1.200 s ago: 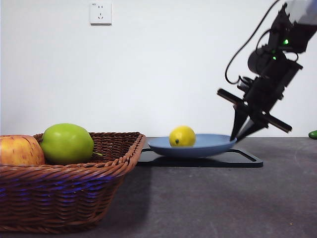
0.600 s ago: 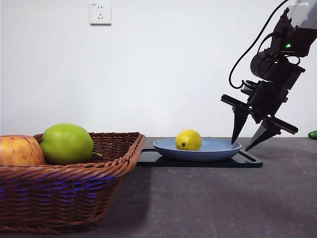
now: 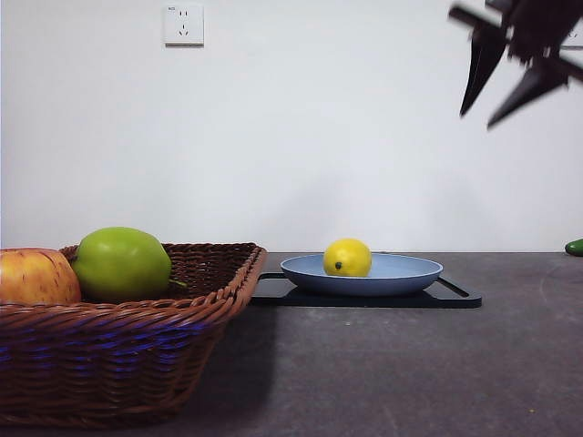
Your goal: Take the lemon from the basket,put the lemon in the plate,hand out the plate
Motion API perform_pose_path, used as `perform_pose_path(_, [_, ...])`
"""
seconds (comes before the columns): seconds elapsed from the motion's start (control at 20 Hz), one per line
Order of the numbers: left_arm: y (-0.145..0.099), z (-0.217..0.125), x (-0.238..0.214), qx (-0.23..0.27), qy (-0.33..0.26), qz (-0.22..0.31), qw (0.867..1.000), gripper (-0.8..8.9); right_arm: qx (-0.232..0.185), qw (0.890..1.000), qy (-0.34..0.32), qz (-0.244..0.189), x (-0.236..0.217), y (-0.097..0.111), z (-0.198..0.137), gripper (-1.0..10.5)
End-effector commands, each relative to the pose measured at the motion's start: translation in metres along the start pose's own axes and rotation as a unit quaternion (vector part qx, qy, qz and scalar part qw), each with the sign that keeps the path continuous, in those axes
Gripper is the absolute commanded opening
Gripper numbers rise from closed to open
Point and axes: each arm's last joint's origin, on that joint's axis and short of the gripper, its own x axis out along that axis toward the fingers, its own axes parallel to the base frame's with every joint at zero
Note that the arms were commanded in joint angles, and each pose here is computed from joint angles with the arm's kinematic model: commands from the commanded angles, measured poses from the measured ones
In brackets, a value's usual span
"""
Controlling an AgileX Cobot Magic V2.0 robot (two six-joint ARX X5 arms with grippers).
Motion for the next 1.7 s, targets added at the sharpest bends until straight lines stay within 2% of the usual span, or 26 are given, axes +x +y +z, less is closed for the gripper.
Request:
perform_pose_path(0.05, [0.002,0.006,-0.001,0.036,-0.014,0.005,0.999,0.77,-0.044,0.999,-0.005,0.012,-0.026,0.022,-0.008,0.7])
perform_pose_path(0.15, [0.005,0.007,0.000,0.045,-0.015,0.013,0.999,0.00,-0.080,0.996,0.001,0.025,-0.045,0.043,-0.022,0.0])
perform_pose_path(0.25, [0.011,0.006,0.003,0.044,-0.018,0.026,0.999,0.05,-0.115,0.993,-0.003,0.019,-0.057,0.063,-0.034,0.0])
perform_pose_path(0.35, [0.020,0.001,0.015,0.029,-0.013,0.044,0.999,0.05,-0.160,0.986,-0.030,-0.041,-0.066,0.087,-0.047,0.0])
perform_pose_path(0.45, [0.033,-0.016,0.033,0.008,0.009,0.073,0.997,0.05,-0.208,0.971,-0.066,-0.095,-0.074,0.114,-0.063,0.0])
perform_pose_path(0.55, [0.045,-0.038,0.047,-0.019,0.012,0.065,0.998,0.05,-0.245,0.955,-0.114,-0.120,-0.083,0.137,-0.078,0.0])
perform_pose_path(0.65, [0.057,-0.066,0.055,-0.070,-0.001,0.053,0.996,0.05,-0.272,0.940,-0.175,-0.108,-0.092,0.154,-0.096,0.0])
perform_pose_path(0.7, [0.061,-0.077,0.055,-0.092,-0.009,0.059,0.994,0.05,-0.276,0.936,-0.196,-0.098,-0.093,0.156,-0.104,0.0])
perform_pose_path(0.8, [0.070,-0.097,0.050,-0.136,-0.036,0.073,0.987,0.05,-0.281,0.927,-0.234,-0.080,-0.089,0.151,-0.124,0.0])
perform_pose_path(0.9, [0.074,-0.112,0.037,-0.170,-0.080,0.095,0.978,0.05,-0.279,0.922,-0.262,-0.059,-0.076,0.134,-0.150,0.0])
perform_pose_path(1.05, [0.069,-0.132,0.016,-0.175,-0.144,0.120,0.967,0.05,-0.276,0.917,-0.286,-0.046,-0.046,0.101,-0.189,0.0])
perform_pose_path(1.2, [0.060,-0.146,0.002,-0.170,-0.181,0.125,0.961,0.05,-0.261,0.912,-0.315,-0.029,-0.024,0.077,-0.217,0.0])
perform_pose_path(1.35, [0.058,-0.147,-0.006,-0.167,-0.200,0.125,0.957,0.06,-0.237,0.918,-0.316,-0.028,-0.014,0.069,-0.223,0.0])
perform_pose_path(1.7, [0.058,-0.147,-0.005,-0.168,-0.199,0.127,0.957,0.08,-0.234,0.917,-0.322,-0.028,-0.016,0.068,-0.222,0.0])
